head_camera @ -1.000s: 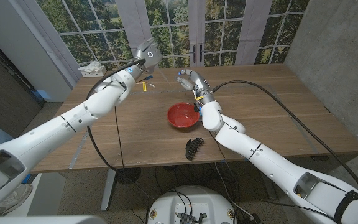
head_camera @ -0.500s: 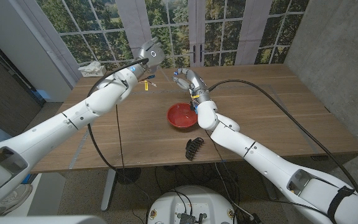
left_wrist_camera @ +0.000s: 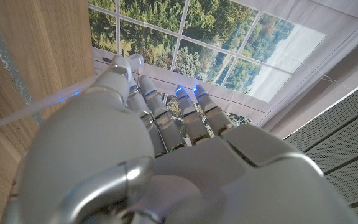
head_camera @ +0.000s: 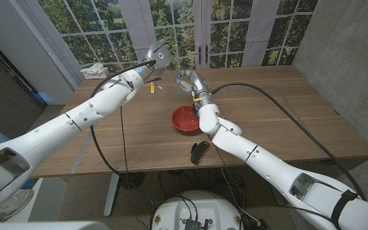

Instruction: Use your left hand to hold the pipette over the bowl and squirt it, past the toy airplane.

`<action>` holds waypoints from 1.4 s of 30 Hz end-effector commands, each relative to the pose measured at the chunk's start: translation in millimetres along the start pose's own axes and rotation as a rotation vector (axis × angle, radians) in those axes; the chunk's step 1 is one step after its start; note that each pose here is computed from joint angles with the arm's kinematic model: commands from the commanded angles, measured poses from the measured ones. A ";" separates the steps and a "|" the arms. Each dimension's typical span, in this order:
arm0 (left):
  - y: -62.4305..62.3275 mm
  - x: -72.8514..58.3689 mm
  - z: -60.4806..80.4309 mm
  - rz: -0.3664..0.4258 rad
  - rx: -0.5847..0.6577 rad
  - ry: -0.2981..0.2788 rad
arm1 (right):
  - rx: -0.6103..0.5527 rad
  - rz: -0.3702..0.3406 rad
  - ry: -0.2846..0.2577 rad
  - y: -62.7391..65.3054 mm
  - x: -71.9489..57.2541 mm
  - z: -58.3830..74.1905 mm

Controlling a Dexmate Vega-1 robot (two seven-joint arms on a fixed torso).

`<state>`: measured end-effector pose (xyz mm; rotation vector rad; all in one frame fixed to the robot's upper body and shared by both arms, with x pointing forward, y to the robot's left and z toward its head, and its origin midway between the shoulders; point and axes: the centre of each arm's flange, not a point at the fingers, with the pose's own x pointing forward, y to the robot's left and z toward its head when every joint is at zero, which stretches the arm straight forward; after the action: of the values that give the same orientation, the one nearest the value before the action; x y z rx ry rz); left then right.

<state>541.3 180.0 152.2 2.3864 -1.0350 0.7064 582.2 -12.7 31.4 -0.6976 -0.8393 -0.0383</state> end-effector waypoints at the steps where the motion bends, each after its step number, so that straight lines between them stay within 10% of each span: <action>1: 8.1 4.0 4.5 0.007 0.022 -0.033 | 0.003 0.000 0.008 7.7 -0.1 0.9; 42: 14.6 9.5 10.6 -0.011 -0.008 -0.089 | -0.033 -0.073 -0.027 23.6 5.5 5.2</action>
<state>539.7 161.5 152.7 2.4322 -1.0602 0.6103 589.3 4.7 25.7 -0.6985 -0.8776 -0.0890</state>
